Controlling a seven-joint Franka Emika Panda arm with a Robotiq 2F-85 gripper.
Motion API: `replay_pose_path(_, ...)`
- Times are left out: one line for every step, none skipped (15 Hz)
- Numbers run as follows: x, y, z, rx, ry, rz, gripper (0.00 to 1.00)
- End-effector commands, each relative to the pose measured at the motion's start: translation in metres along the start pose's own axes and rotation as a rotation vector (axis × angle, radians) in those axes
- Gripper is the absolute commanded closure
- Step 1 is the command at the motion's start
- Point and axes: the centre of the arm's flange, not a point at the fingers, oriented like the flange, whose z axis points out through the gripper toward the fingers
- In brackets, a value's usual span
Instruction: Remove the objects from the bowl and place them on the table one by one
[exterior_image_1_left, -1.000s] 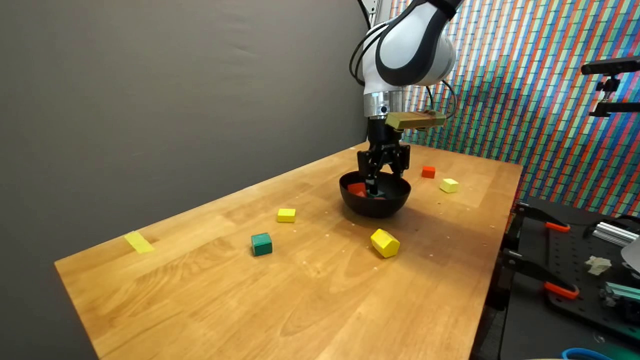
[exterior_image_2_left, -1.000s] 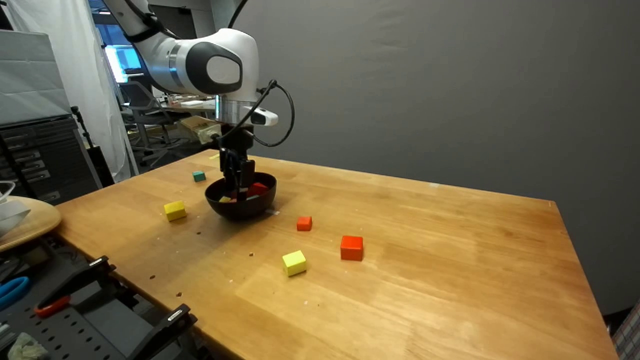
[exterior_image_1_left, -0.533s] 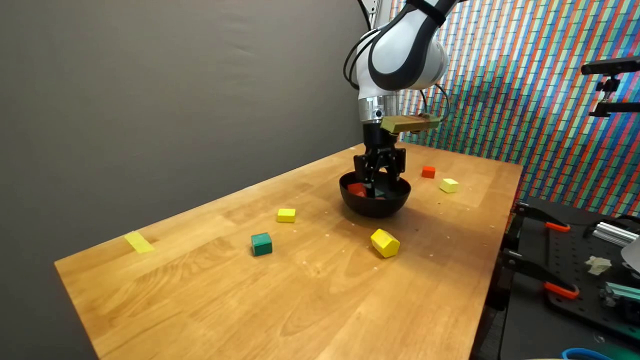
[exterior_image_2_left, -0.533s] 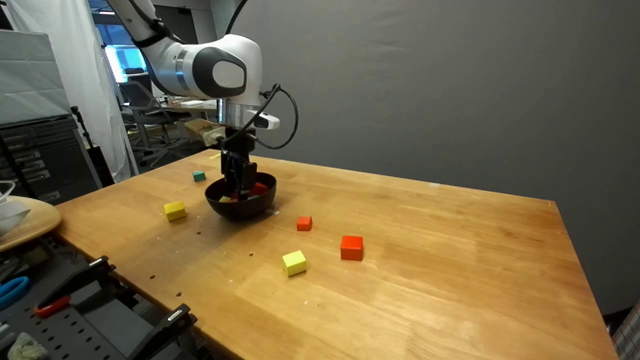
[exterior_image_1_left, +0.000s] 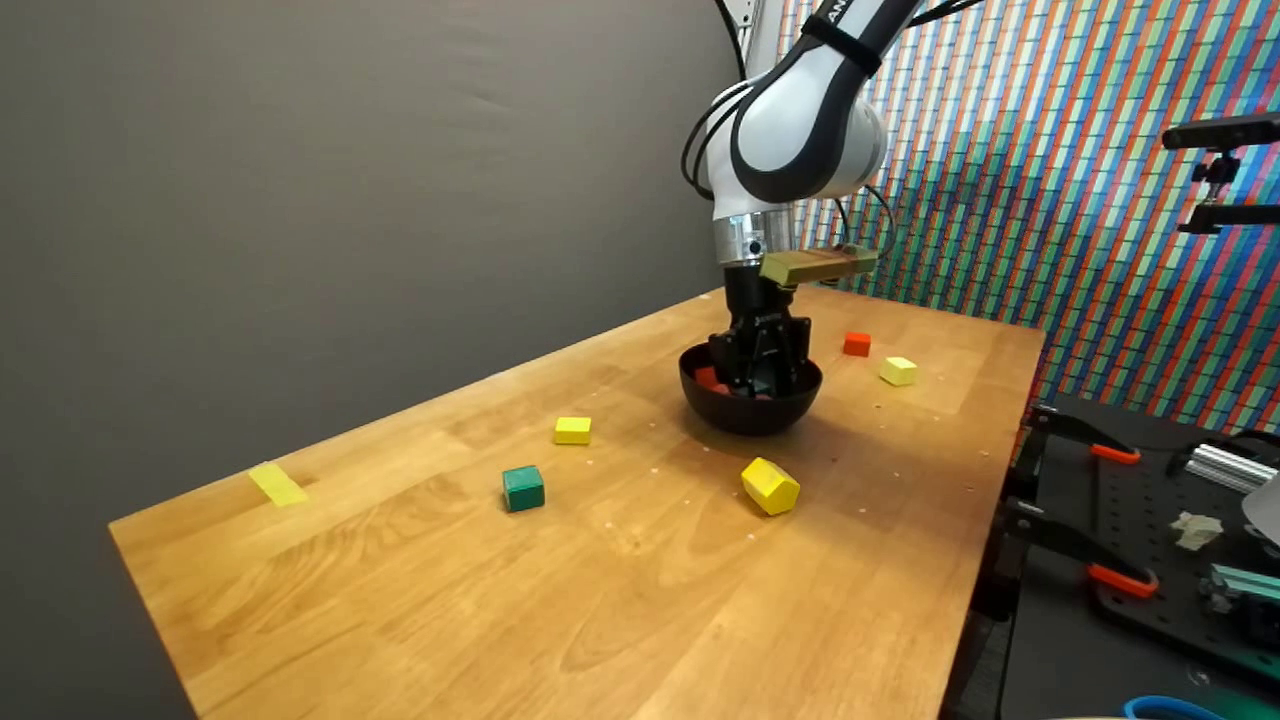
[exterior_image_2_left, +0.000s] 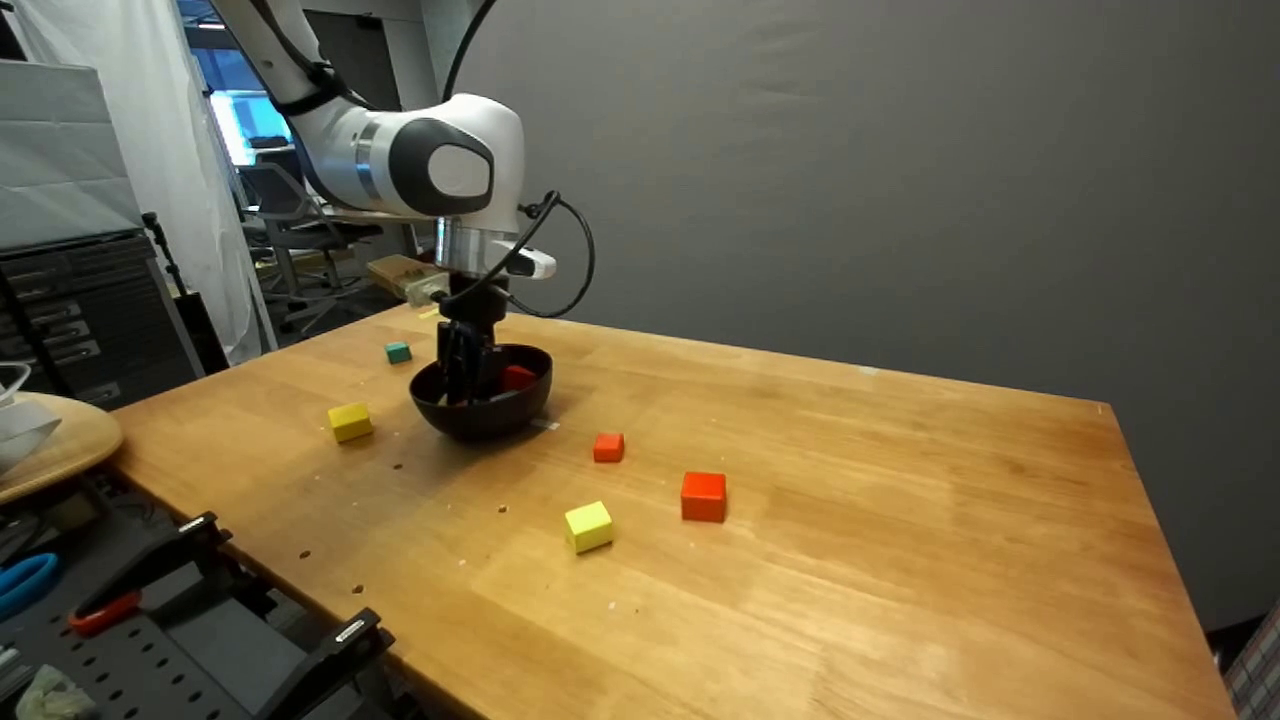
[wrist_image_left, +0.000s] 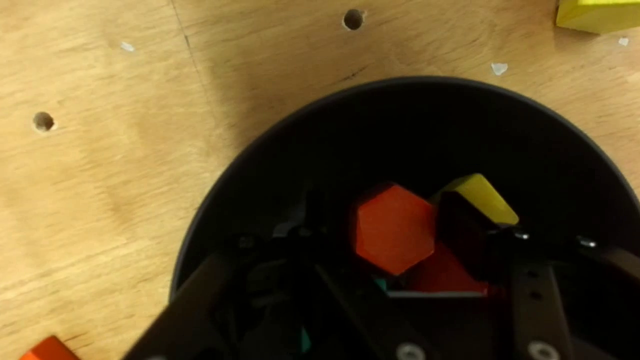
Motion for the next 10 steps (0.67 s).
replay_pose_path(0.006,-0.005,0.004,-0.019,0.006,-0.02,0.71)
replay_pose_path(0.005,-0.005,0.004,-0.023,0.012,-0.02,0.81)
replay_pose_path(0.005,-0.005,0.002,-0.019,0.02,-0.019,0.84)
replay_pose_path(0.004,-0.005,0.001,-0.02,0.025,-0.019,0.84)
replay_pose_path(0.002,-0.003,-0.007,-0.011,0.033,-0.021,0.84)
replay_pose_path(-0.001,-0.001,-0.016,-0.01,0.035,-0.026,0.84)
replay_pose_path(-0.006,0.004,-0.032,-0.004,0.041,-0.038,0.84)
replay_pose_path(-0.012,0.01,-0.048,-0.006,0.057,-0.052,0.84)
replay_pose_path(-0.018,0.019,-0.071,0.0,0.118,-0.049,0.84)
replay_pose_path(-0.017,0.028,-0.088,-0.024,0.188,-0.011,0.84)
